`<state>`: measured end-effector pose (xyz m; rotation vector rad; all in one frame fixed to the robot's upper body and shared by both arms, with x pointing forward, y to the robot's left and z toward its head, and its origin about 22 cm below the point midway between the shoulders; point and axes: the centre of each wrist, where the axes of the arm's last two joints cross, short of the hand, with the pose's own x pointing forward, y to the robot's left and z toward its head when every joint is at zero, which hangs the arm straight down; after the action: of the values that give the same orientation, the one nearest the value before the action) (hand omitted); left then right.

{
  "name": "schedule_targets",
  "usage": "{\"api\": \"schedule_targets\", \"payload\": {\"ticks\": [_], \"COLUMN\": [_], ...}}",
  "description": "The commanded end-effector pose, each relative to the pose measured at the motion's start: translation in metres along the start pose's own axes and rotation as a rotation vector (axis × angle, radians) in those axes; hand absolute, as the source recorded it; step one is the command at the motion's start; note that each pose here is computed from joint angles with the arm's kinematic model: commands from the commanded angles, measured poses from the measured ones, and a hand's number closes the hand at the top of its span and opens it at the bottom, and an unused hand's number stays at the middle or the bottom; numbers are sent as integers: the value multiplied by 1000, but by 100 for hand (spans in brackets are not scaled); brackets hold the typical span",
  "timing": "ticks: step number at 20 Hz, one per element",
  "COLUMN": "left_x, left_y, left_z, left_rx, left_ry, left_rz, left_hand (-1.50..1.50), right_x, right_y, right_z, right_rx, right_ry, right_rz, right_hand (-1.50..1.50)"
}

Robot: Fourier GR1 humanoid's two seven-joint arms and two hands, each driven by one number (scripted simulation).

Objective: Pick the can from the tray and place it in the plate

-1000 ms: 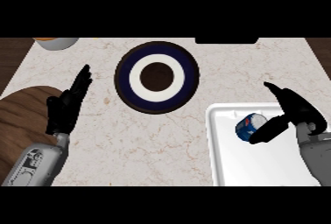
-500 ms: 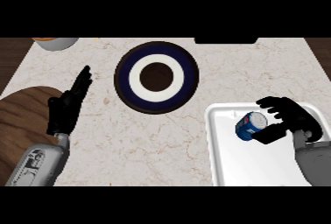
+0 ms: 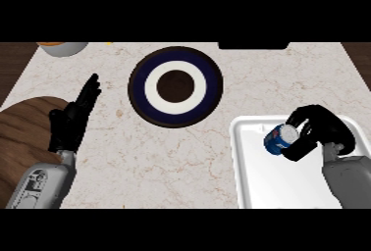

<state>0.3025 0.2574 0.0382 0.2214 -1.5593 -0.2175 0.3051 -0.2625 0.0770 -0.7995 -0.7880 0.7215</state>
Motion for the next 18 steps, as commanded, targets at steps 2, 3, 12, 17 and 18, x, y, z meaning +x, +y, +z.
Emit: {"api": "schedule_targets", "payload": {"ticks": [2,3,12,17,18], "left_x": [7,5,-1,-4,19], "left_y": [3,-18,-14,-3,-1], "left_z": [-9,1,2,-4,-12], "left_rx": [-12,4,2,-7,-20], "left_ry": [-7,-3,8,1,7], "left_rz": [-1,3,0,-3,5], "left_hand": [0,0,0,0,0], "right_x": [-43,-26,-12,1,6], "right_y": [4,14,10,-18,-31], "right_z": [-37,-38,-34,-30,-24], "right_rx": [10,37,-314,-438,-452], "right_ry": [-121,-158,-444,-606,-659], "right_rz": [41,54,-60,-169,-156], "right_hand": [150,150,150,150,150]}}
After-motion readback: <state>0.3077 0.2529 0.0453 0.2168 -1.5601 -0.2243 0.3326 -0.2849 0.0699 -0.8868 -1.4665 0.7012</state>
